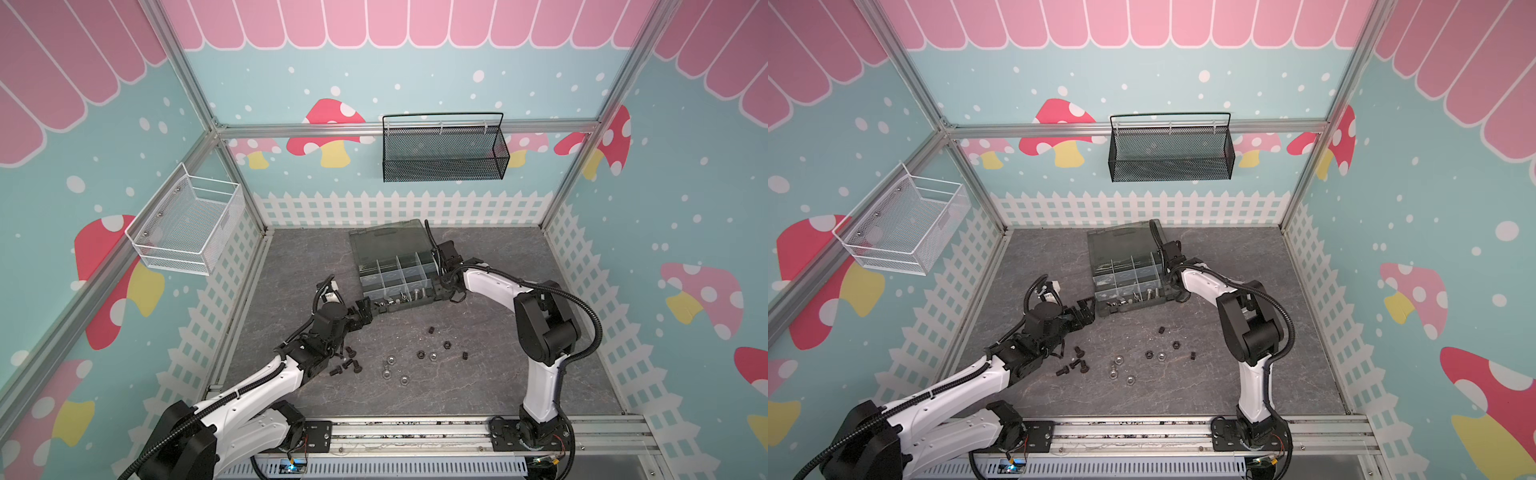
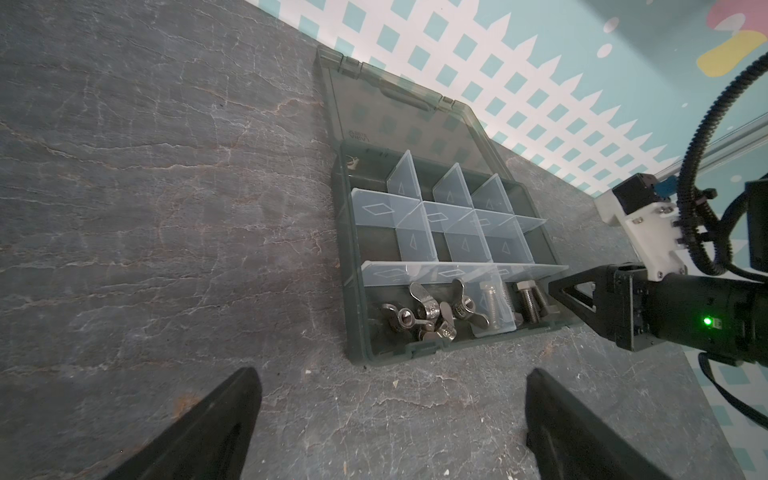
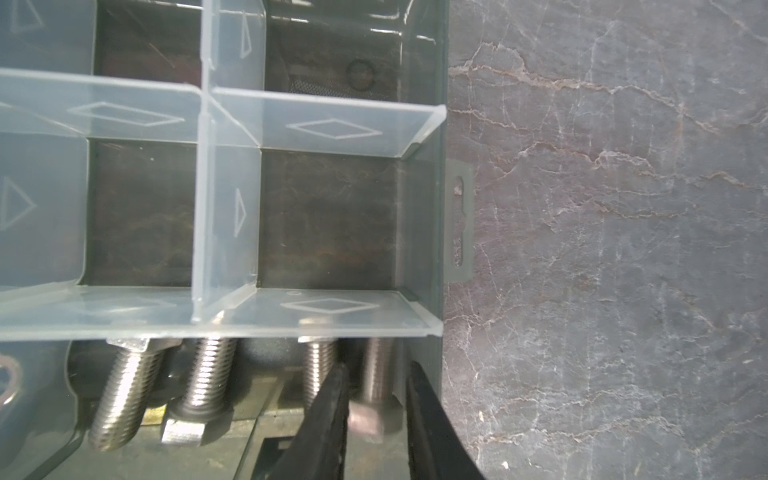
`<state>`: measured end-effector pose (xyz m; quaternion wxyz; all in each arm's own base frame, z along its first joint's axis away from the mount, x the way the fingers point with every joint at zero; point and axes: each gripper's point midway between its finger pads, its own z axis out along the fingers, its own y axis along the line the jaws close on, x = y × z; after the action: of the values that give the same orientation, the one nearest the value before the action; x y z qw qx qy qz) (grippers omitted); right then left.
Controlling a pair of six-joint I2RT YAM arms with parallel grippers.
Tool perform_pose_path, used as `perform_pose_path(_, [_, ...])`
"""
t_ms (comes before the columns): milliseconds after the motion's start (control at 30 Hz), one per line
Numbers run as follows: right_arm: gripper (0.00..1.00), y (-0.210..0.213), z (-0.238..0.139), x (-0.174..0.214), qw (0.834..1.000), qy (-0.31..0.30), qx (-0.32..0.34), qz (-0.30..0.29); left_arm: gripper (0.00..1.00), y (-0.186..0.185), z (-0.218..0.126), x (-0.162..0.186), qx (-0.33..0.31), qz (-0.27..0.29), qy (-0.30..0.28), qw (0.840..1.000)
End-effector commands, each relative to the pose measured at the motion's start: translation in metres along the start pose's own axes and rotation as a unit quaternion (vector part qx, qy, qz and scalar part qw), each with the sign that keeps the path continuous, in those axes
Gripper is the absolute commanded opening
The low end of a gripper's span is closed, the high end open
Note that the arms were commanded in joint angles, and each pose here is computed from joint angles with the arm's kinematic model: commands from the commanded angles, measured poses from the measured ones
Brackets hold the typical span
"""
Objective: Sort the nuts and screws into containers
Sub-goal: 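Open the right gripper to drop the bolt into the compartment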
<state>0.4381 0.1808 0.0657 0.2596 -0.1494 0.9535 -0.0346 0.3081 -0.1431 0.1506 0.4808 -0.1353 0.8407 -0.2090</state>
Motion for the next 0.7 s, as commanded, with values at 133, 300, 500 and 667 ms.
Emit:
perform_pose_path(133, [0.28,-0.003,-0.003,-0.006,1.000,0.000,0.004,0.002,0.99,0.001,-0.001,-0.005,-0.004,-0.013,-0.008,1.000])
perform_pose_path(300, [0.28,0.000,-0.013,-0.015,1.000,-0.010,-0.008,0.007,0.99,0.002,-0.001,-0.007,-0.007,-0.010,-0.009,1.000])
perform_pose_path(500, [0.30,0.006,-0.041,-0.024,0.998,-0.034,-0.043,0.032,1.00,0.005,-0.004,-0.006,-0.014,-0.007,-0.004,1.000])
perform_pose_path(667, [0.33,0.008,-0.062,-0.021,0.995,-0.050,-0.064,0.054,1.00,0.013,-0.007,-0.007,-0.032,-0.006,-0.011,0.999])
